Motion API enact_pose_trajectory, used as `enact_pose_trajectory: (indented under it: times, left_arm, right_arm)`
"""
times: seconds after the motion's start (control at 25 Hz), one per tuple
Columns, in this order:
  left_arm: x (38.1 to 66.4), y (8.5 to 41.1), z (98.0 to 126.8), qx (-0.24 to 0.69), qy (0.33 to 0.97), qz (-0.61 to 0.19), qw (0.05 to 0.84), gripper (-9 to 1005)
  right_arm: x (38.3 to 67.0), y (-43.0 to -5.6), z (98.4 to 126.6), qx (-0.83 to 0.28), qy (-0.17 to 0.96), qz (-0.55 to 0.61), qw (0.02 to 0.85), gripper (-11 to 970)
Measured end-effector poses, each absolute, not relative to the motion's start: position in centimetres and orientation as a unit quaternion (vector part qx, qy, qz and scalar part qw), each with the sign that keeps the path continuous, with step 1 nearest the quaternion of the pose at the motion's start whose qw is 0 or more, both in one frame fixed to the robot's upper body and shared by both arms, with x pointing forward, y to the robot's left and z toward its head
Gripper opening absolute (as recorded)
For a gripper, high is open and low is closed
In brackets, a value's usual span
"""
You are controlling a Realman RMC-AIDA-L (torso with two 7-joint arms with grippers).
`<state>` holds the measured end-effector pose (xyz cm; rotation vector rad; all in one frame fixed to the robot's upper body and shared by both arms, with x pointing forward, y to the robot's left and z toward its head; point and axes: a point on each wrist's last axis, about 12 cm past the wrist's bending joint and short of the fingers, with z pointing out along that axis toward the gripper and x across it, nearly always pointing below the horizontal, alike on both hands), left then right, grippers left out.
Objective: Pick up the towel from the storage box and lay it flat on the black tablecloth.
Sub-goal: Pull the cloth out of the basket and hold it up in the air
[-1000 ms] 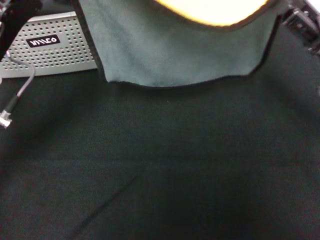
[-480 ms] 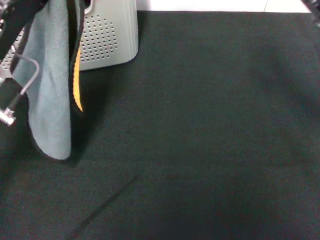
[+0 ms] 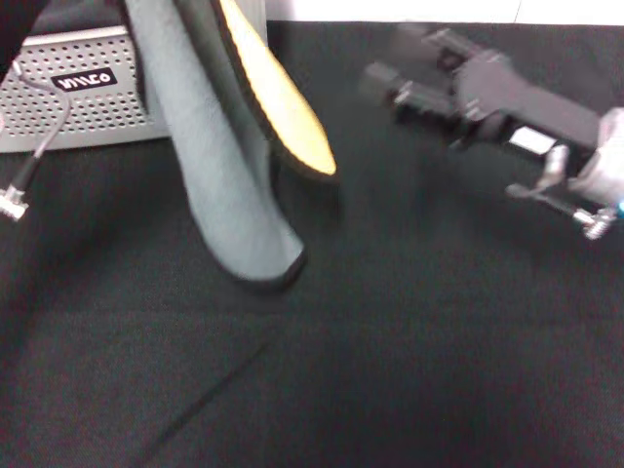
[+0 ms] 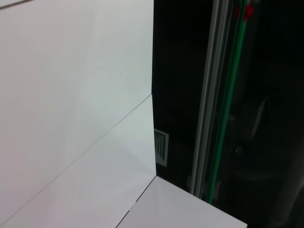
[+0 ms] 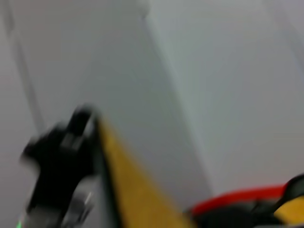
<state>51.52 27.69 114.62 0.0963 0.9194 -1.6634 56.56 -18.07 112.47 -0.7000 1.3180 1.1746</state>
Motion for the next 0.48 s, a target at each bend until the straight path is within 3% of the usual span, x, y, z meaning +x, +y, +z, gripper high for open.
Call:
enact_pose_trajectory:
  times: [0.2, 0.48]
  left_arm:
    - [51.6, 27.6, 114.7, 0.04, 0.391, -0.713, 0.581, 14]
    - [52.0, 27.2, 115.1, 0.046, 0.385, -0.716, 0.58, 13]
  right_arm:
    - [56.7, -14.0, 113.5, -0.395, 0.557, 0.488, 0.544, 868]
    - [57.0, -11.4, 113.0, -0.45, 0.58, 0.426, 0.529, 855]
